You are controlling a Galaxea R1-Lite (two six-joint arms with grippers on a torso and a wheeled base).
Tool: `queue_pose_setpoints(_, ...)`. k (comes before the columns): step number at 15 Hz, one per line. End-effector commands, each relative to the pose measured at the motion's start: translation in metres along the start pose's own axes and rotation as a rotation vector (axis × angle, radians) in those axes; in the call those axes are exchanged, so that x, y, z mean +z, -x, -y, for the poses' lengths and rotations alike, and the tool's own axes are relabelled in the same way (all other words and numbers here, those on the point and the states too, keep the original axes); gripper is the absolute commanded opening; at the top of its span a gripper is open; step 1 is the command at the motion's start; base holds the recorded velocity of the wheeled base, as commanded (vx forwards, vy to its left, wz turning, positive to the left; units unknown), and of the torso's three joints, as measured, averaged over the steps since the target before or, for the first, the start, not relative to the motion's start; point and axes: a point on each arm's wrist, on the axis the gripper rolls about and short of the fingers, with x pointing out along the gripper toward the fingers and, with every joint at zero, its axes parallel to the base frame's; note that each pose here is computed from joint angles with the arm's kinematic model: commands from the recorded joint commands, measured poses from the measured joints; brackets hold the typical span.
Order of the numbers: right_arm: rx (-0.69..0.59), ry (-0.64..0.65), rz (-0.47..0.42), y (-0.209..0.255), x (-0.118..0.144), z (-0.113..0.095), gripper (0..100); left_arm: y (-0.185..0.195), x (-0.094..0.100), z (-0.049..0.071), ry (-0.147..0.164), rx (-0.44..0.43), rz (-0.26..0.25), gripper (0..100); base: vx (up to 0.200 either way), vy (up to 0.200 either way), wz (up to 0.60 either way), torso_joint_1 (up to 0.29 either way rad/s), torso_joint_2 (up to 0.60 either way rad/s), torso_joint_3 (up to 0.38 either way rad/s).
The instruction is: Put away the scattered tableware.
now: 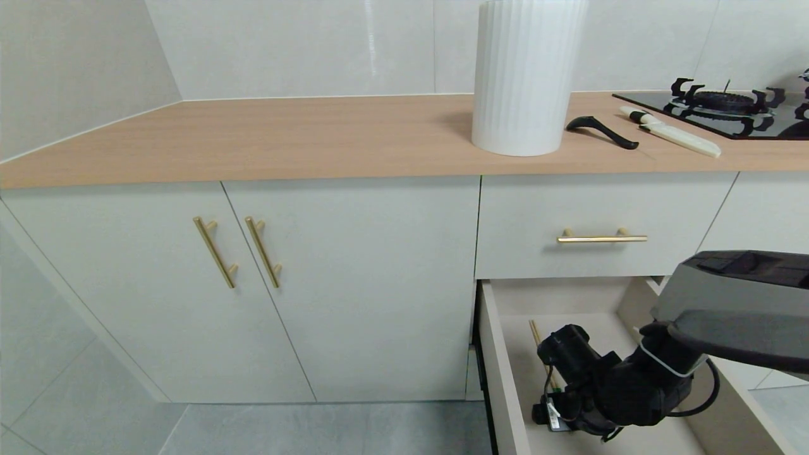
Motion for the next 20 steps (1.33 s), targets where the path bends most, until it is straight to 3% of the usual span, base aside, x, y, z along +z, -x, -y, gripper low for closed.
queue_pose_setpoints(1,0.034,-0.021,0.076,0.028,0.012,0.002,100,0.000,0.000,0.000,0.001,0.001,0.000,100,0.000,0.000,0.00,0.000,0.00,0.000)
queue_pose_setpoints(4,0.080,-0.045,0.172,0.066,0.022,0.008,100,0.000,0.000,0.000,0.001,0.001,0.000,100,0.000,0.000,0.00,0.000,0.00,0.000)
queue_pose_setpoints(10,0.109,-0.062,0.260,0.099,0.030,0.015,100,0.000,0.000,0.000,0.001,0.001,0.000,100,0.000,0.000,0.00,0.000,0.00,0.000)
queue_pose_setpoints(12,0.101,-0.090,0.348,0.133,0.042,0.041,100,0.000,0.000,0.000,0.001,0.001,0.000,100,0.000,0.000,0.00,0.000,0.00,0.000)
queue_pose_setpoints(13,0.066,-0.090,0.368,0.159,0.048,0.064,100,0.000,0.000,0.000,0.001,0.001,-0.001,100,0.000,0.000,0.00,0.000,0.00,0.000)
queue_pose_setpoints(15,0.070,-0.115,0.376,0.202,0.048,0.087,100,0.000,0.000,0.000,0.001,0.001,0.000,100,0.000,0.000,0.00,0.000,0.00,0.000)
queue_pose_setpoints(16,0.132,-0.113,0.359,0.233,0.045,0.098,100,0.000,0.000,0.000,0.001,0.001,0.000,100,0.000,0.000,0.00,0.000,0.00,0.000)
queue_pose_setpoints(18,0.193,-0.093,0.329,0.252,0.040,0.103,100,0.000,0.000,0.000,0.001,0.001,-0.001,100,0.000,0.000,0.00,0.001,0.00,0.025)
queue_pose_setpoints(20,0.158,-0.063,0.314,0.245,0.041,0.107,100,0.000,0.000,0.000,0.001,0.001,-0.001,100,0.000,0.000,0.00,0.000,0.00,0.000)
